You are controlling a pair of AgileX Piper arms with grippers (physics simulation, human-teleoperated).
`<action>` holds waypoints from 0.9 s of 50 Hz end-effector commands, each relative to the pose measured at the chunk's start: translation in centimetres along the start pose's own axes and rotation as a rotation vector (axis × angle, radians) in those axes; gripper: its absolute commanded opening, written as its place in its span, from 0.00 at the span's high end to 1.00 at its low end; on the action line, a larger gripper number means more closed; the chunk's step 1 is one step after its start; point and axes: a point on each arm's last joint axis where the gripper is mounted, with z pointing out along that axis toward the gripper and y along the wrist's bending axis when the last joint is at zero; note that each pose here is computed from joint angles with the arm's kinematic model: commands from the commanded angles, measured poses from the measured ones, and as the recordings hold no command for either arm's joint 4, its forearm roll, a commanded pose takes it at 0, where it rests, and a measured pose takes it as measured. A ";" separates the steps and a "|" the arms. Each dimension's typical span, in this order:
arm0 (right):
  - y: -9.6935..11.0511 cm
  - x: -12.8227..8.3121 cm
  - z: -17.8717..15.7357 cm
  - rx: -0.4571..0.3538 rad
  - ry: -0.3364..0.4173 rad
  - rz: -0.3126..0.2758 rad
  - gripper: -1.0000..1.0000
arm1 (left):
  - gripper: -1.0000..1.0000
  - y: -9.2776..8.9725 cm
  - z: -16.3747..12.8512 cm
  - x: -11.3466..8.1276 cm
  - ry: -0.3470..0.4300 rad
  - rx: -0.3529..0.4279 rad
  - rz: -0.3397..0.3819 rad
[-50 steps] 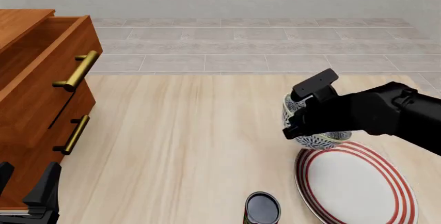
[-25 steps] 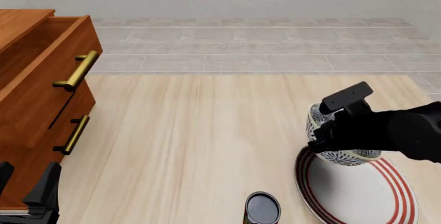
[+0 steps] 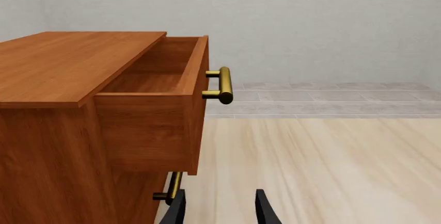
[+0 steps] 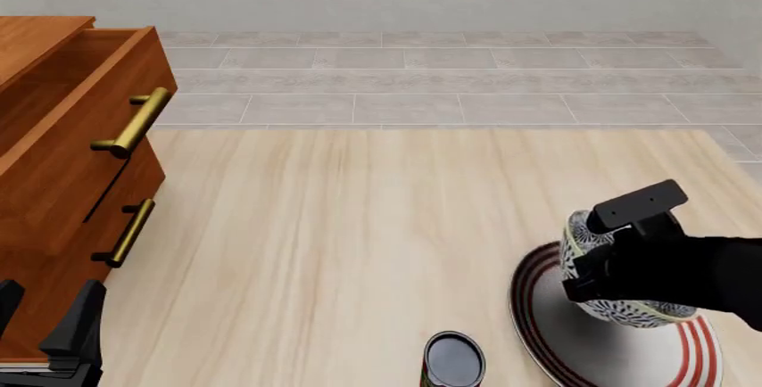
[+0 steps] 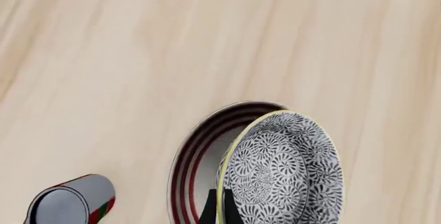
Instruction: Put the bowl on the plate.
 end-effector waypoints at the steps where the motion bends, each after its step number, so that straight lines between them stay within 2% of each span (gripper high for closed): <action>1: -0.4 1.6 0.0 0.022 0.012 0.027 1.00 | 0.00 0.0 0.0 0.0 0.000 0.000 0.000; 8: -0.6 2.1 0.3 0.029 0.021 0.041 1.00 | 0.00 0.0 0.0 0.0 0.000 0.000 0.000; 11: -0.6 2.4 0.6 0.029 0.030 0.026 1.00 | 0.00 0.0 0.0 0.0 0.000 0.000 0.000; 27: -0.2 2.9 1.7 0.015 0.040 0.029 1.00 | 0.00 0.0 0.0 0.0 0.000 0.000 0.000; 45: 0.4 2.8 2.7 -0.004 0.048 0.030 1.00 | 0.00 0.0 0.0 0.0 0.000 0.000 0.000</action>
